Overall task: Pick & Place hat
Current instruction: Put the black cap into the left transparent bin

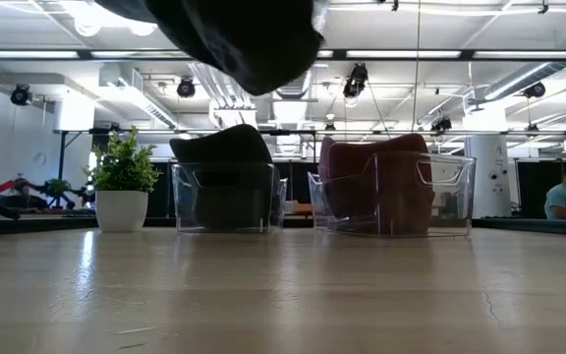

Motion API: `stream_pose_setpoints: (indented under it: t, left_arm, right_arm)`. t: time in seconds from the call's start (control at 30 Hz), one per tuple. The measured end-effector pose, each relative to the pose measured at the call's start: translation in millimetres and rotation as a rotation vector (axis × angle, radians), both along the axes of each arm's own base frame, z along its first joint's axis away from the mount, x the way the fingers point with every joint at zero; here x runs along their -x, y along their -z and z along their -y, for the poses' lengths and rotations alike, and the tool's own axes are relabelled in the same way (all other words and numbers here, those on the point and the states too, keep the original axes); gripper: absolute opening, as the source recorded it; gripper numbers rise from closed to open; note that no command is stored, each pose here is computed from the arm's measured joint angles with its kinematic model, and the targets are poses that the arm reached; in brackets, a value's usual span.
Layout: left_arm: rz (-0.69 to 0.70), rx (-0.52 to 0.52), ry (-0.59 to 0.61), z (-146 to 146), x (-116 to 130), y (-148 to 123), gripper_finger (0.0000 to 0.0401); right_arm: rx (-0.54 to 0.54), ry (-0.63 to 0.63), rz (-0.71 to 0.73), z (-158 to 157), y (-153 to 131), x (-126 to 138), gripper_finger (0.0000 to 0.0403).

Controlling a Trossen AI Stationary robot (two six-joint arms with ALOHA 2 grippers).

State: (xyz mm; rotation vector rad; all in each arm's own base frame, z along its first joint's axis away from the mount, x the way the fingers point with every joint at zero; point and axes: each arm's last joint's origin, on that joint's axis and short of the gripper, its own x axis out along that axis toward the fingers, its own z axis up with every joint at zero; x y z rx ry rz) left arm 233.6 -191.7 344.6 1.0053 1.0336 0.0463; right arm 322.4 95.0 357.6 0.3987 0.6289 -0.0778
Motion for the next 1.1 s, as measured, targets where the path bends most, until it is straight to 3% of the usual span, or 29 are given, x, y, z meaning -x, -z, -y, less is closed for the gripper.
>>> stream_pose_setpoints:
  t: [0.2,0.33,0.5,0.67,0.83,1.1]
  left_arm:
    - [-0.029,-0.043,0.094,12.2,5.7,2.6,0.0005]
    - [-0.016,-0.108,0.126,13.8,5.5,1.4,0.0005]
    - [0.004,-0.06,0.123,15.9,5.8,-5.7,0.0005]
    - [0.017,-0.044,0.109,16.7,6.7,-6.0,0.0005]
    - [-0.014,0.037,0.093,17.8,8.1,-4.5,0.0005]
    - [-0.16,0.137,0.109,19.1,11.0,5.8,0.0005]
  right_arm:
    - [-0.065,-0.079,0.066,-9.3,25.4,-53.2,0.0028]
    - [-0.065,-0.077,0.014,-16.0,55.4,-85.8,0.0028]
    - [-0.001,-0.042,-0.084,-20.9,98.3,-119.1,0.0028]
    - [0.07,-0.038,-0.165,-18.9,110.9,-133.0,0.0028]
    - [0.086,-0.125,-0.209,-20.7,94.6,-133.2,0.0028]
    - [0.148,-0.173,-0.103,-22.5,10.1,-94.5,0.0028]
